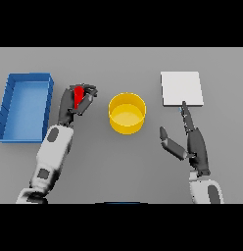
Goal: Pick up the red beaker and tilt it to pour out 1 green nut into yellow bowl. Pick up the yellow bowl and place it on the metallic measuring scale.
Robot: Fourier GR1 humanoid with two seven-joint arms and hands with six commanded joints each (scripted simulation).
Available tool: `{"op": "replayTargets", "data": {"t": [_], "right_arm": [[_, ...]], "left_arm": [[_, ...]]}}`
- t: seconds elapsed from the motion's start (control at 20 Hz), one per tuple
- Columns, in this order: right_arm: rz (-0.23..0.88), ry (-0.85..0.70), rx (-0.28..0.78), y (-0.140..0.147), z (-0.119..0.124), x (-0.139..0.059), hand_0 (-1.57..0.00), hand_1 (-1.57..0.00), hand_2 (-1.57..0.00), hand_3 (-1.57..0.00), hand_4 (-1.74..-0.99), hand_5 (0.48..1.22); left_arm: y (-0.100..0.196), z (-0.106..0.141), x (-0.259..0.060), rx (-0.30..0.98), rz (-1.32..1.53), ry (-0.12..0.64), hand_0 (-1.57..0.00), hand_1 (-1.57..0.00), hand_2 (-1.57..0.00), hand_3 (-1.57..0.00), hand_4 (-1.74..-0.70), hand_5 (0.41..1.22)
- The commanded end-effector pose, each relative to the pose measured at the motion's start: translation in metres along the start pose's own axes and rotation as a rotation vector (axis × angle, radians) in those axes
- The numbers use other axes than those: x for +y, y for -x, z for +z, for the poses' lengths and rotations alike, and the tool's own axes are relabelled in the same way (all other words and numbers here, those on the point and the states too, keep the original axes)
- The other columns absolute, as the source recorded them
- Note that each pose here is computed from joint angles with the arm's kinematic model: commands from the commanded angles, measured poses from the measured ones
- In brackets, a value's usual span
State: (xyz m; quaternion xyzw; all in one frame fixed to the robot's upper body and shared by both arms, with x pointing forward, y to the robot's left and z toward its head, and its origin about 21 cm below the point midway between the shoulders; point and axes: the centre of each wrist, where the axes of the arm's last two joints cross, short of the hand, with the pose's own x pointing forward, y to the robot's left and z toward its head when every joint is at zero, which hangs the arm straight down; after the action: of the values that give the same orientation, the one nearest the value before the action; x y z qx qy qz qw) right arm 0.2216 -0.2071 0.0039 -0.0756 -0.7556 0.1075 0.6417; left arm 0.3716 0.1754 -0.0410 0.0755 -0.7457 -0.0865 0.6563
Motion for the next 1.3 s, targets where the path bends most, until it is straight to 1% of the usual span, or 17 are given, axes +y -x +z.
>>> {"op": "replayTargets", "data": {"t": [0.0, 0.1, 0.2, 0.3, 0.35, 0.4, 0.5, 0.6, 0.65, 0.75, 0.8, 0.85, 0.9, 0.95, 1.1, 1.2, 1.25], "right_arm": [[0.000, -0.003, 0.001, 0.000, -0.002, 0.001, 0.00, 0.00, 0.00, 0.00, -1.207, 0.677], [0.018, 0.005, 0.008, 0.000, -0.005, 0.000, 0.00, 0.00, 0.00, 0.00, -1.186, 0.670], [0.019, 0.002, -0.027, -0.003, -0.003, 0.000, 0.00, 0.00, 0.00, 0.00, -1.160, 0.664], [0.052, 0.002, -0.013, -0.001, -0.002, -0.002, 0.00, 0.00, 0.00, 0.00, -1.127, 0.659], [0.057, 0.003, -0.005, -0.002, -0.003, -0.001, 0.00, 0.00, 0.00, 0.00, -1.116, 0.656], [0.061, 0.010, -0.020, -0.002, -0.005, 0.001, 0.00, 0.00, 0.00, 0.00, -1.108, 0.656], [0.064, 0.015, -0.008, -0.002, -0.004, -0.002, 0.00, 0.00, 0.00, 0.00, -1.101, 0.658], [0.064, 0.006, -0.022, -0.001, -0.001, -0.001, 0.00, 0.00, 0.00, 0.00, -1.092, 0.661], [0.054, 0.000, -0.028, -0.001, 0.002, -0.001, 0.00, 0.00, 0.00, 0.00, -1.092, 0.663], [0.056, -0.010, -0.029, -0.003, 0.000, -0.002, 0.00, 0.00, 0.00, 0.00, -1.092, 0.668], [0.074, -0.008, -0.023, -0.004, 0.000, -0.002, 0.00, 0.00, 0.00, 0.00, -1.092, 0.665], [0.068, -0.003, -0.011, -0.004, -0.002, -0.001, 0.00, 0.00, 0.00, 0.00, -1.092, 0.664], [0.069, -0.004, -0.002, -0.002, -0.002, -0.002, 0.00, 0.00, 0.00, 0.00, -1.096, 0.666], [0.056, -0.012, -0.016, -0.002, 0.000, 0.000, 0.00, 0.00, 0.00, 0.00, -1.096, 0.670], [0.057, -0.015, -0.034, -0.003, -0.002, 0.001, 0.00, 0.00, 0.00, 0.00, -1.062, 0.690], [0.072, -0.013, -0.033, -0.004, -0.002, -0.003, 0.00, 0.00, 0.00, 0.00, -1.054, 0.691], [0.073, -0.015, -0.036, -0.004, -0.002, -0.003, 0.00, 0.00, 0.00, 0.00, -1.062, 0.691]], "left_arm": [[0.000, 0.001, 0.001, 0.000, 0.002, -0.008, -1.40, -1.41, -1.41, -1.34, -1.65, 1.127], [-0.009, -0.005, 0.006, -0.018, -0.010, -0.022, -1.46, -1.47, -1.47, -1.42, -1.69, 1.129], [-0.017, -0.009, 0.007, -0.042, -0.030, -0.012, -1.50, -1.50, -1.50, -1.47, -1.71, 1.126], [-0.029, -0.014, 0.015, -0.062, -0.076, 0.002, -1.53, -1.53, -1.53, -1.51, -1.72, 1.126], [-0.036, -0.017, 0.018, -0.087, -0.115, 0.024, -1.54, -1.54, -1.54, -1.52, -1.72, 1.127], [-0.045, -0.020, 0.016, -0.099, -0.159, 0.051, -1.54, -1.54, -1.54, -1.53, -1.73, 1.130], [-0.062, -0.027, 0.025, -0.139, -0.303, 0.108, -1.55, -1.55, -1.55, -1.55, -1.73, 1.137], [-0.074, -0.028, 0.022, -0.173, -0.457, 0.188, -1.56, -1.56, -1.56, -1.55, -1.74, 1.136], [-0.077, -0.026, 0.021, -0.177, -0.496, 0.212, -1.56, -1.56, -1.56, -1.55, -1.74, 1.132], [-0.082, -0.024, 0.019, -0.180, -0.540, 0.243, -1.56, -1.56, -1.56, -1.55, -1.74, 1.123], [-0.084, -0.024, 0.018, -0.180, -0.555, 0.253, -1.56, -1.56, -1.56, -1.55, -1.74, 1.128], [-0.084, -0.021, 0.017, -0.174, -0.566, 0.260, -1.56, -1.56, -1.56, -1.55, -1.74, 1.136], [-0.090, -0.023, 0.018, -0.183, -0.619, 0.284, -1.56, -1.56, -1.56, -1.56, -1.74, 1.144], [-0.097, -0.027, 0.015, -0.187, -0.685, 0.306, -1.56, -1.56, -1.56, -1.56, -1.74, 1.149], [-0.123, -0.041, 0.004, -0.254, -0.938, 0.414, -1.57, -1.57, -1.57, -1.57, -1.74, 1.166], [-0.129, -0.044, -0.004, -0.278, -1.082, 0.503, -1.57, -1.57, -1.57, -1.57, -1.74, 1.186], [-0.135, -0.049, -0.011, -0.284, -1.144, 0.527, -1.57, -1.57, -1.57, -1.57, -1.74, 1.193]]}}
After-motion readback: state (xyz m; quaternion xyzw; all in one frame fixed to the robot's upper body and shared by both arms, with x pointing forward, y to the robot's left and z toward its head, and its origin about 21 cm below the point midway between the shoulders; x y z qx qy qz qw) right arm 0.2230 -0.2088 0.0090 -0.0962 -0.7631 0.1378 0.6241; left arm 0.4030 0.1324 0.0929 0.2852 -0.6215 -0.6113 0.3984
